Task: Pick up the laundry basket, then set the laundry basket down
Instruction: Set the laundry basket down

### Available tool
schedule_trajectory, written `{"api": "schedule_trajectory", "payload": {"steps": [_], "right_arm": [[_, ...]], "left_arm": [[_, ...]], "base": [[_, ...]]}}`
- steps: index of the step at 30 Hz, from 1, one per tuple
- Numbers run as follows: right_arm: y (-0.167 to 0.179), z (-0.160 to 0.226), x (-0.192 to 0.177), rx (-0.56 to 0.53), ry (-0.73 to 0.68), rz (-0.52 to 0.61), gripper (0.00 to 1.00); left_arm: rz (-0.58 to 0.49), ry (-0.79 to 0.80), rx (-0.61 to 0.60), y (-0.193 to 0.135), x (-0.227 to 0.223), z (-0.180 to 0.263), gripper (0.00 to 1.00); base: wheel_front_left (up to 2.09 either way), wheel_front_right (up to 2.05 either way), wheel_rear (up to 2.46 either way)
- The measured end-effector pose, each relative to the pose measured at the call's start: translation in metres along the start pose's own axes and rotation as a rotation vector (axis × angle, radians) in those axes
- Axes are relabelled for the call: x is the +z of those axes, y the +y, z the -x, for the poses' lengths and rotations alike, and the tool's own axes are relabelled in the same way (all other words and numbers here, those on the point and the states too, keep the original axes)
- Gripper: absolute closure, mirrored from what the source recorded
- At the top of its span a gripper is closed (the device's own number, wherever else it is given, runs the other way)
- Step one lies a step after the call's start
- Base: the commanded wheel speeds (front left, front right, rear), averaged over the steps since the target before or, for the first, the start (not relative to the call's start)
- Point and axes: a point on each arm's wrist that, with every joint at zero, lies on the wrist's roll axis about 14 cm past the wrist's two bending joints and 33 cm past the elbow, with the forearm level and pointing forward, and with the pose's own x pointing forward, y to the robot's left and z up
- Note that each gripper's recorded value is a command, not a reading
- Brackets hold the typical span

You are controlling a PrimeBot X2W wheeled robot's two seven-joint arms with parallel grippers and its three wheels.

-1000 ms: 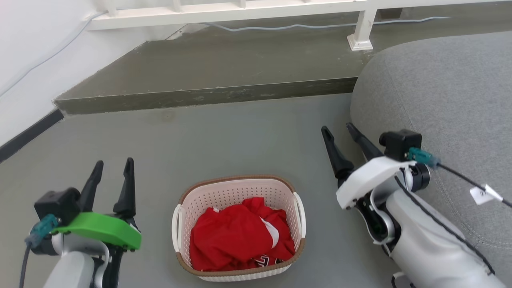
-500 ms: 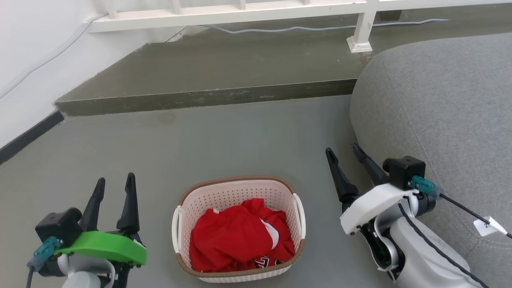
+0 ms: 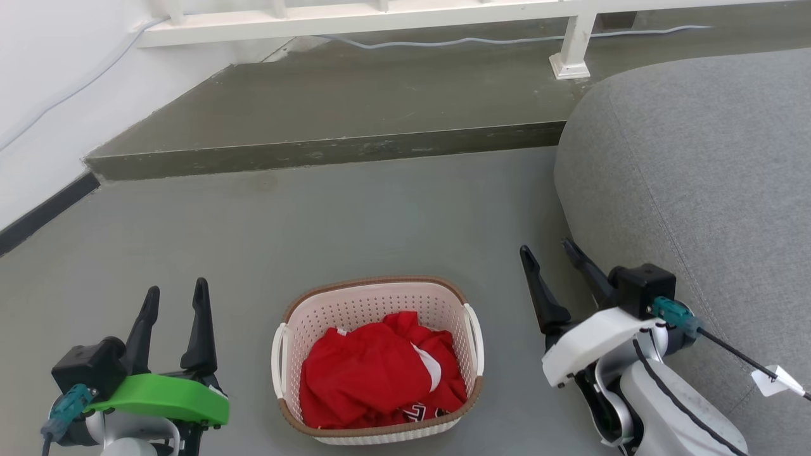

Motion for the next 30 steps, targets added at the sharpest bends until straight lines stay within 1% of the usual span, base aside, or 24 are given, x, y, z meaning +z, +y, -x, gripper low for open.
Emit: {"api": "schedule_trajectory", "payload": {"steps": [30], "right_arm": [[-0.004, 0.012, -0.009, -0.041, 0.007, 0.008, 0.0]], "left_arm": [[-0.009, -0.002, -0.013, -0.004, -0.003, 0.003, 0.0]], "base": [[0.0, 0.0, 0.0]]}}
